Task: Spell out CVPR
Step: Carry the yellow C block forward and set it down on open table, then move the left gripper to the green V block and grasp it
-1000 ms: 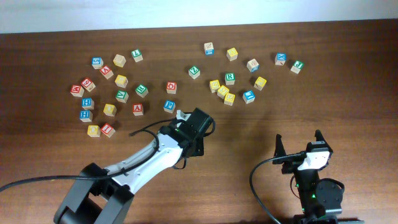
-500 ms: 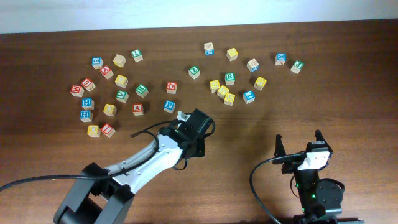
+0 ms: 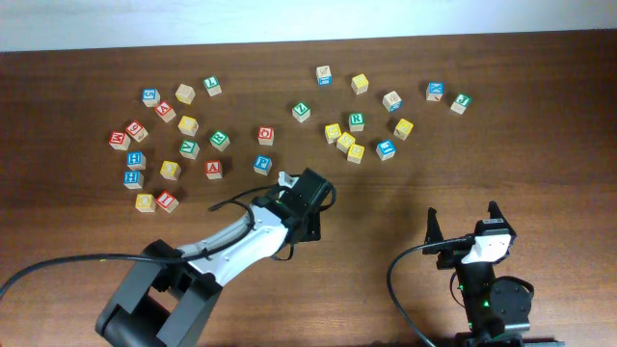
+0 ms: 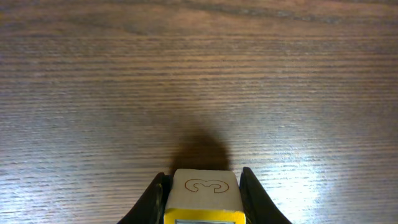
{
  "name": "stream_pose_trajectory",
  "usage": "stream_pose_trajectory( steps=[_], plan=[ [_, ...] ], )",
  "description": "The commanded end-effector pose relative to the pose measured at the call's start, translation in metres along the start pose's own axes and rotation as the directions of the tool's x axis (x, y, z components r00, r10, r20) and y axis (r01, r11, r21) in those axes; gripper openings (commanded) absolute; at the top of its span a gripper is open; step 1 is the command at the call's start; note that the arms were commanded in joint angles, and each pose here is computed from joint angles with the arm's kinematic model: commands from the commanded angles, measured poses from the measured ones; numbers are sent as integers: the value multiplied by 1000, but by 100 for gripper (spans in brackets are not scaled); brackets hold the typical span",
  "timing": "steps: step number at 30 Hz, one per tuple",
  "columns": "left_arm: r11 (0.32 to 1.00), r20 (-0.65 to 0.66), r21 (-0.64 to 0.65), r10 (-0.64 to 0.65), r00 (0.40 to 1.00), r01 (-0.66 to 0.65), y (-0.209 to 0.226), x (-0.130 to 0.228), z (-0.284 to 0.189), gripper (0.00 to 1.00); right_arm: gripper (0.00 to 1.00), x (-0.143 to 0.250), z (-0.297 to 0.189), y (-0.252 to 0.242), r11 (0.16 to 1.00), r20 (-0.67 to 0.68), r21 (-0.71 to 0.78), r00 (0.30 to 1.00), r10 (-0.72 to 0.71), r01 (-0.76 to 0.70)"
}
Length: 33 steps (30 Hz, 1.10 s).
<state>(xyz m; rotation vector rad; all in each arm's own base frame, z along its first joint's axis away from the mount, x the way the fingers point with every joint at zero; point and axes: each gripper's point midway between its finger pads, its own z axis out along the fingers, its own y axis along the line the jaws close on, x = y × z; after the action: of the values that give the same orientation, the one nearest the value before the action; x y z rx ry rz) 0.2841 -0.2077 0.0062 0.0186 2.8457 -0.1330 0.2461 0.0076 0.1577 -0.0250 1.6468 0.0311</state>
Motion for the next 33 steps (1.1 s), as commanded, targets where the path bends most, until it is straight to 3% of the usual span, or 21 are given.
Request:
stream_pose_trajectory(
  steps=[1, 3, 8, 10, 14, 17, 18, 21, 22, 26, 31, 33],
  plan=[
    [997, -3, -54, -60, 998, 60, 19, -1, 6, 9, 98, 3, 0, -1, 1000, -4, 7, 1000, 12, -12],
    [994, -25, -42, -104, 994, 103, 24, -2, 7, 15, 98, 3, 0, -1, 1000, -4, 7, 1000, 12, -12],
    [994, -57, -50, -96, 994, 93, 25, 6, 6, 14, 98, 3, 0, -1, 1000, -4, 7, 1000, 12, -12],
    [991, -28, -94, -94, 995, 91, 34, 2, 6, 21, 98, 3, 0, -1, 1000, -4, 7, 1000, 12, -12],
    [993, -26, -111, -54, 998, 51, 37, 2, 5, 25, 98, 3, 0, -1, 1000, -4, 7, 1000, 12, -12],
    [993, -24, -107, -44, 999, 41, 35, -1, 4, 34, 98, 3, 0, -1, 1000, -4, 7, 1000, 12, -12],
    [994, -22, -106, -45, 999, 42, 35, -2, 3, 44, 99, 3, 0, -1, 1000, -4, 7, 1000, 12, -12],
    [994, -29, -103, -45, 999, 42, 32, -5, -2, 56, 98, 3, 0, -1, 1000, -4, 7, 1000, 12, -12],
    [994, -29, -103, -45, 999, 42, 30, -8, -6, 56, 98, 3, 0, -1, 1000, -4, 7, 1000, 12, -12],
    [996, 20, -67, -52, 998, 53, 16, -35, -40, 62, 98, 3, 0, -1, 1000, -4, 7, 1000, 12, -12],
    [993, 138, 5, -119, 983, 120, 16, -84, -122, 66, 98, 3, 0, -1, 1000, -4, 7, 1000, 12, -12],
    [980, 207, 9, -195, 959, 197, 45, -102, -155, 77, 98, 3, 0, -1, 1000, -4, 7, 1000, 12, -12]
  ],
)
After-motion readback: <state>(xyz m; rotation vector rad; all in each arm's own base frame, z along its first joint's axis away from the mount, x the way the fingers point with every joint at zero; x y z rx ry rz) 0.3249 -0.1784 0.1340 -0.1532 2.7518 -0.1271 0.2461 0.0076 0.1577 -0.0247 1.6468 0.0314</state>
